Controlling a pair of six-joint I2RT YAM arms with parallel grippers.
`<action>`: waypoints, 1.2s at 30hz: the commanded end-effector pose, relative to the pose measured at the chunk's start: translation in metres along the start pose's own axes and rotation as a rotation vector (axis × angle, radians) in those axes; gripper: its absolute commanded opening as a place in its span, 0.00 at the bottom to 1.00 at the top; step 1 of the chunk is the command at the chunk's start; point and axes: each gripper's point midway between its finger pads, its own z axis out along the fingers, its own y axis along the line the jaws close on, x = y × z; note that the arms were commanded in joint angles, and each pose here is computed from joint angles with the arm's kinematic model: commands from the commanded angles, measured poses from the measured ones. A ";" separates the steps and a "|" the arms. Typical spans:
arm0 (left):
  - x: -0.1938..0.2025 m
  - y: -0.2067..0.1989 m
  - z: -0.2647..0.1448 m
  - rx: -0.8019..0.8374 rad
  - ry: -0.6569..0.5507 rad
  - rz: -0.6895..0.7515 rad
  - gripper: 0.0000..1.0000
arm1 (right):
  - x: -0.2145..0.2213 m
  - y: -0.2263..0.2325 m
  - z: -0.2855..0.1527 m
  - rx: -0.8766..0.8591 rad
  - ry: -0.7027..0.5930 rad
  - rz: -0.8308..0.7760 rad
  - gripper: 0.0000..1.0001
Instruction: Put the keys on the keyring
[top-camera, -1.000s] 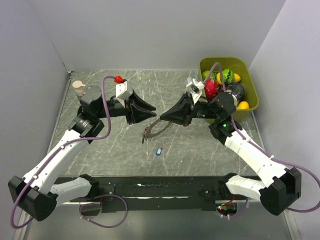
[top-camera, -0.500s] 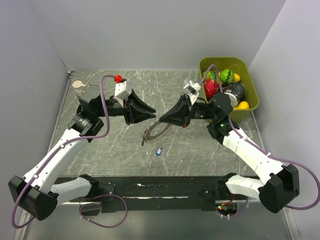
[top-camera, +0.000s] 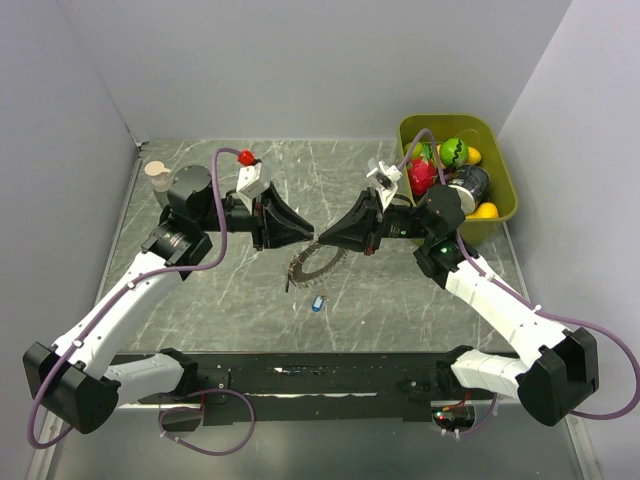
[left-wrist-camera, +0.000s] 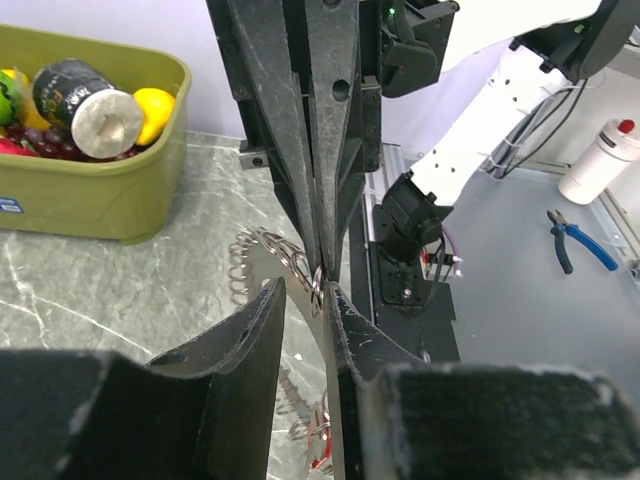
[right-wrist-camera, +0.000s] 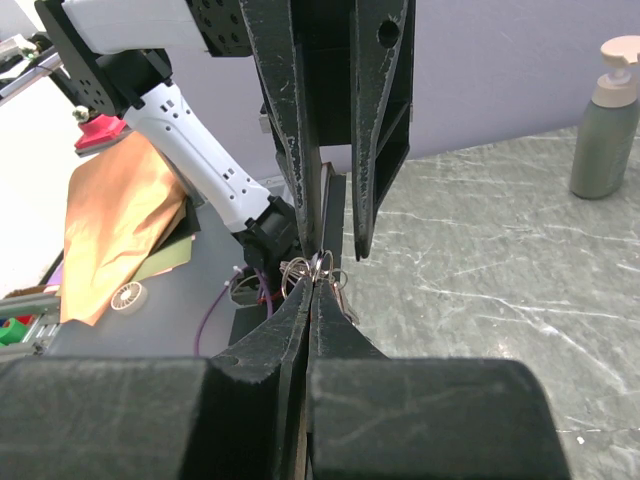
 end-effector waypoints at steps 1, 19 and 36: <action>-0.012 -0.008 -0.001 0.039 -0.008 0.051 0.27 | -0.018 0.006 0.000 -0.014 -0.038 -0.079 0.00; -0.004 0.005 0.003 0.002 0.013 0.039 0.01 | -0.017 0.005 0.000 -0.015 -0.035 -0.065 0.00; -0.003 0.030 -0.009 -0.214 0.123 0.073 0.01 | -0.022 -0.014 -0.001 0.110 0.026 -0.078 0.51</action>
